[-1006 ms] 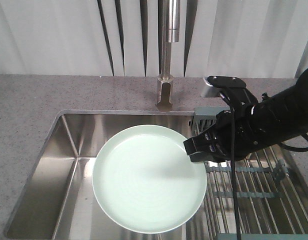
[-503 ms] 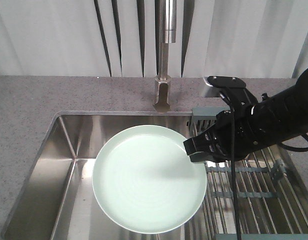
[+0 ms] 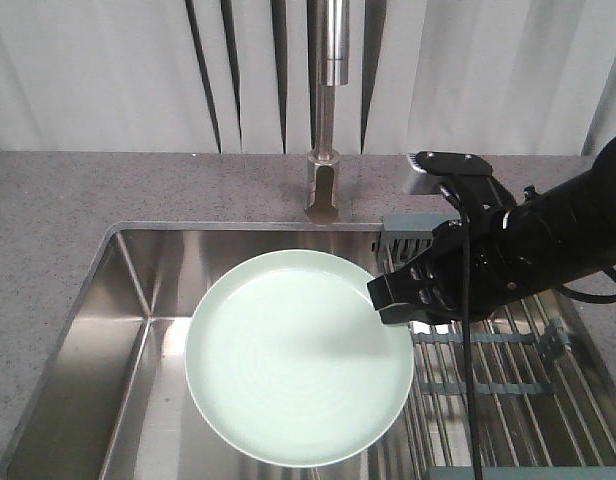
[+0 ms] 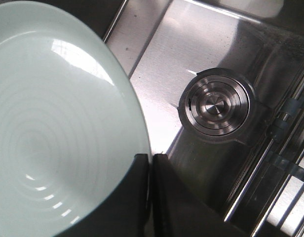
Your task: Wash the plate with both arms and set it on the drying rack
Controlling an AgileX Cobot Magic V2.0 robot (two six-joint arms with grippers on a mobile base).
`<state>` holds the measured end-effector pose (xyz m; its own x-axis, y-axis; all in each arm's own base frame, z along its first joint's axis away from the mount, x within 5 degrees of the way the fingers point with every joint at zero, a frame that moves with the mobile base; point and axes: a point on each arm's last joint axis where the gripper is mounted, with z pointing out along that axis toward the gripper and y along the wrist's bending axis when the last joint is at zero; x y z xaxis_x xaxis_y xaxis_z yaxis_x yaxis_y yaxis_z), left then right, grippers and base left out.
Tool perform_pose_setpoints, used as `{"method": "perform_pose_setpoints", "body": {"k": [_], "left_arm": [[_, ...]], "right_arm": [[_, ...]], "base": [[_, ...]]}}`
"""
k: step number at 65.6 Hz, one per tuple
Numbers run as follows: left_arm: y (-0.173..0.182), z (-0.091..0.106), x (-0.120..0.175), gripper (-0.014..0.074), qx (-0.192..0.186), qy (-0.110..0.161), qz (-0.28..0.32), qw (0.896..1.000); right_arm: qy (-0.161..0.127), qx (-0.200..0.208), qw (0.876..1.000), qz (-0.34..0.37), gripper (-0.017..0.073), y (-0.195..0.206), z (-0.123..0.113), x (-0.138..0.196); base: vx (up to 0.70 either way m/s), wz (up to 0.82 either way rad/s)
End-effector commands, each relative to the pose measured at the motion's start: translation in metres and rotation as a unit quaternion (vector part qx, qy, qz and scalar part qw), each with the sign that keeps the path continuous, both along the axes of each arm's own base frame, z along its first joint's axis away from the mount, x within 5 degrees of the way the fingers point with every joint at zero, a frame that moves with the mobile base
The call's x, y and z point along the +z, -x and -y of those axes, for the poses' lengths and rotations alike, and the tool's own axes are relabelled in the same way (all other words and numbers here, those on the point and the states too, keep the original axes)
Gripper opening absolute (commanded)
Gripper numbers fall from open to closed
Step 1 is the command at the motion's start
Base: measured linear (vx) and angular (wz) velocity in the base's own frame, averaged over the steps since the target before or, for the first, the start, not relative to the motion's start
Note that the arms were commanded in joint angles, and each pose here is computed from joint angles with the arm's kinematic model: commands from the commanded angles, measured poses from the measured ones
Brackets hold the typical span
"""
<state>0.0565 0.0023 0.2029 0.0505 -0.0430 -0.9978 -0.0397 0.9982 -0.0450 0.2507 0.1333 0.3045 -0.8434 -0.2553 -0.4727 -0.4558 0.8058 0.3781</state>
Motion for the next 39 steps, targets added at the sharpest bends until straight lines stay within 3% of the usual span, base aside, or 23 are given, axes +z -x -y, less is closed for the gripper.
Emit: {"method": "perform_pose_setpoints", "body": {"k": [1,29,39], "left_arm": [[0.004,0.000,0.017,-0.0006,0.001,0.005,0.058,0.998],[0.004,0.000,0.021,-0.0006,0.002,0.005,0.072,0.997],[0.010,0.000,0.045,-0.0006,-0.001,0.010,0.086,0.996]], "right_arm": [[-0.027,-0.009,0.999,0.037,-0.0001,0.002,0.000,0.019],[-0.027,-0.009,0.999,0.037,-0.0001,0.002,0.000,0.019],[-0.027,-0.009,0.999,0.037,-0.0001,0.002,0.000,0.019]], "base": [[0.00,0.00],[0.00,0.00],[0.00,0.00]]}}
